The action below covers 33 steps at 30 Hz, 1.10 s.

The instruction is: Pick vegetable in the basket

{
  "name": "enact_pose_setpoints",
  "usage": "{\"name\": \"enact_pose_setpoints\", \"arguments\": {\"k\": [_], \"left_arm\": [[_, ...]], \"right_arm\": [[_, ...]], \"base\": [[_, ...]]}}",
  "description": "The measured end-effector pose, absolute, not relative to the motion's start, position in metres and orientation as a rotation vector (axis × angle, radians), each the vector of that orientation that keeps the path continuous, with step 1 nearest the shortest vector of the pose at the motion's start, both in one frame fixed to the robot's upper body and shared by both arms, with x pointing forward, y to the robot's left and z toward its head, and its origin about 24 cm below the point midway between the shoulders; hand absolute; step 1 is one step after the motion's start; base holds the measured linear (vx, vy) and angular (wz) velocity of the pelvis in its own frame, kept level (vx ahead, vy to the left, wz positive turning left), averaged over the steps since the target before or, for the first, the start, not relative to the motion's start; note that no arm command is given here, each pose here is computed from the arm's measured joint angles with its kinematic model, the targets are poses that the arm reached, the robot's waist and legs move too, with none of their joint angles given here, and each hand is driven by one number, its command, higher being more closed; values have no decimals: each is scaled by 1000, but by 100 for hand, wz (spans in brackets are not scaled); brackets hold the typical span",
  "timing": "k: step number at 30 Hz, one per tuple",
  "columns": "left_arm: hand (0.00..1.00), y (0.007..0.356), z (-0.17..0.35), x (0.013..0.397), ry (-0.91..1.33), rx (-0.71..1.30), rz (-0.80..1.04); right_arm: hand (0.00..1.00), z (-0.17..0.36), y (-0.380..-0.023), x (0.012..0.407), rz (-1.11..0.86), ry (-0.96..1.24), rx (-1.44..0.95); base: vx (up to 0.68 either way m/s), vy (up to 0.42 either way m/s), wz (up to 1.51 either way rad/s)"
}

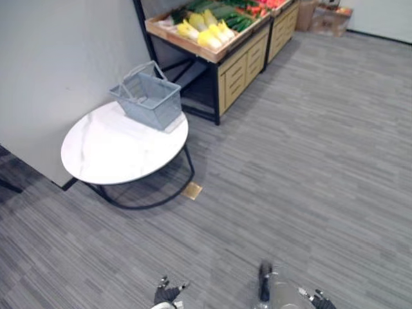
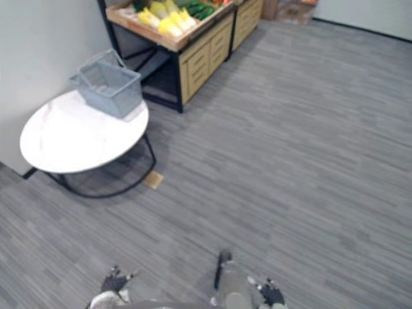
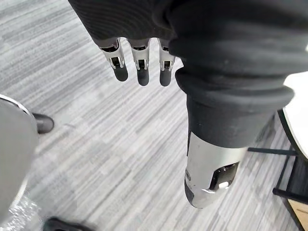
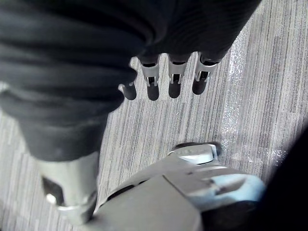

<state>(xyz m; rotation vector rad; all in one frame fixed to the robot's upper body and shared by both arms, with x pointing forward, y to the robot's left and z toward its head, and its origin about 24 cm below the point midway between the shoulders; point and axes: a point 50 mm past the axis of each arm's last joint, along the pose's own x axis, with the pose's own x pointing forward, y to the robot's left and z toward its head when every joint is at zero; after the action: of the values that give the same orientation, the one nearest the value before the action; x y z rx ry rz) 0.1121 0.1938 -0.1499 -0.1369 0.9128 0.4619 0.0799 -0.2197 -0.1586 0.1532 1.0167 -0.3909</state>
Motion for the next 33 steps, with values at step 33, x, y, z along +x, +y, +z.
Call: {"name": "enact_pose_setpoints", "arguments": {"k": [33], "left_arm": [[0, 204, -146, 107, 882, -114, 437]], "right_arm": [[0, -155, -203, 107, -253, 972, 87]], "base": [[446, 7, 4]]}}
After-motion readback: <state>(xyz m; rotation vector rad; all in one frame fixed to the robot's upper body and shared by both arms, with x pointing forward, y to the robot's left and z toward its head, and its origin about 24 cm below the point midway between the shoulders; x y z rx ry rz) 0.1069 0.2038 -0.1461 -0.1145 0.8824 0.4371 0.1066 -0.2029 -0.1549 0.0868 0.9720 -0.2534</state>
